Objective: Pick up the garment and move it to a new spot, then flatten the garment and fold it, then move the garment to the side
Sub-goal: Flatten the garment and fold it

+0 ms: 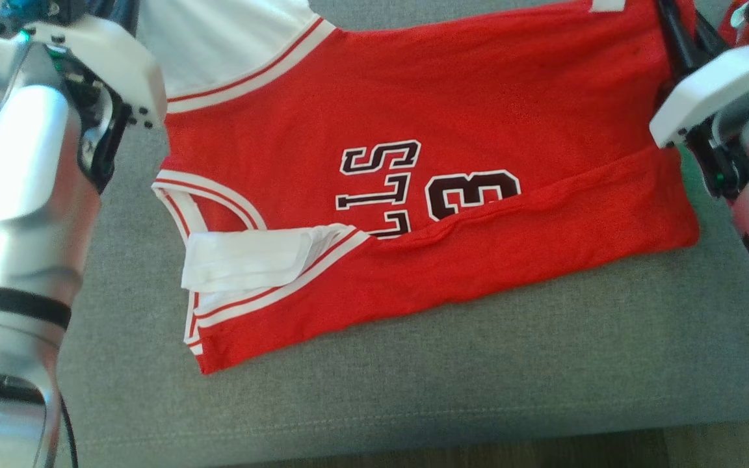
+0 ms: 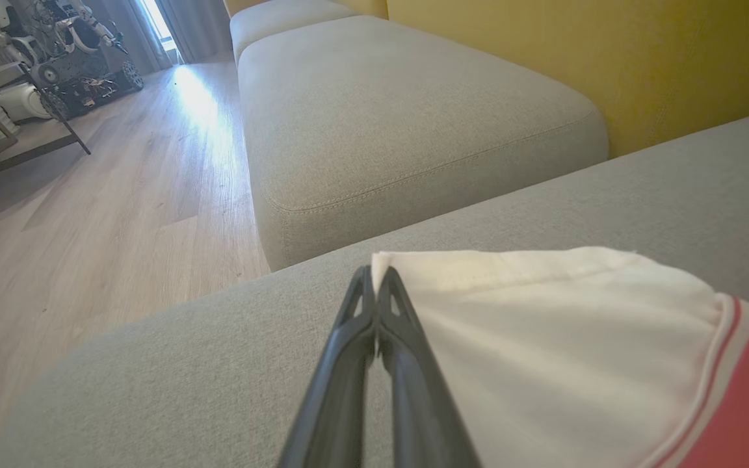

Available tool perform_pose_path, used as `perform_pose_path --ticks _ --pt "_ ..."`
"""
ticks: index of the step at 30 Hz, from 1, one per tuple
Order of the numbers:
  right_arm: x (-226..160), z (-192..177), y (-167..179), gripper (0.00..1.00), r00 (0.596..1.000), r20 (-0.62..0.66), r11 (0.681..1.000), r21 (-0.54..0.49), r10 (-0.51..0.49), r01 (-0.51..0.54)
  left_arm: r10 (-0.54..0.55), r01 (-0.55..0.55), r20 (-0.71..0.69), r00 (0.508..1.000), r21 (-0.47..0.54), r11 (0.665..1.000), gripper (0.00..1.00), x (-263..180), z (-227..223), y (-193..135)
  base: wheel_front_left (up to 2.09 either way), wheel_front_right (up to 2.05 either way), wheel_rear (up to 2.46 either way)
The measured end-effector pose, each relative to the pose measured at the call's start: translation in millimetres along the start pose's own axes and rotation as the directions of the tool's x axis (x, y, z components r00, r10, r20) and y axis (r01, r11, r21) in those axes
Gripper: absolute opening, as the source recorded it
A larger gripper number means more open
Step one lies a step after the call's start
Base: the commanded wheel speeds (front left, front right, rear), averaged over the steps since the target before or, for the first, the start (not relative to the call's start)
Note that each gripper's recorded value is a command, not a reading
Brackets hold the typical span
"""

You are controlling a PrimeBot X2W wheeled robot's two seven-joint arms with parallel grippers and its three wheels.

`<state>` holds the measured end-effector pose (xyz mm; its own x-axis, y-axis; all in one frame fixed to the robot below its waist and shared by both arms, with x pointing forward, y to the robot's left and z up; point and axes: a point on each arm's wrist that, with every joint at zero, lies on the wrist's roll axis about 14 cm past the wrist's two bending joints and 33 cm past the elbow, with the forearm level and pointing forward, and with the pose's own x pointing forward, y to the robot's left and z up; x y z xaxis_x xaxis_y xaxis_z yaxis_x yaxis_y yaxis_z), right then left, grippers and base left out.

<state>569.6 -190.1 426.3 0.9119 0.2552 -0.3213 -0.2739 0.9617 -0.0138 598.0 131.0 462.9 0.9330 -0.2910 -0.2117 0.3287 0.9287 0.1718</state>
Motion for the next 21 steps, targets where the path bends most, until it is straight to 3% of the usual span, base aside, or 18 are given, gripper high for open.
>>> perform_pose_path --ticks 16,21 --pt "-41.8 -1.7 7.9 0.0 0.999 0.007 0.999 0.002 0.035 -0.035 -0.05 0.051 -0.015 0.999 0.07 0.996 0.0 -61.1 -9.9 -5.3 0.0 0.0 0.0" --pt "-54.8 -3.8 5.1 0.0 1.0 0.003 1.0 0.007 0.027 -0.027 -0.102 0.104 -0.029 0.994 0.057 0.993 0.0 -86.0 -11.9 -21.1 0.0 0.0 0.0"
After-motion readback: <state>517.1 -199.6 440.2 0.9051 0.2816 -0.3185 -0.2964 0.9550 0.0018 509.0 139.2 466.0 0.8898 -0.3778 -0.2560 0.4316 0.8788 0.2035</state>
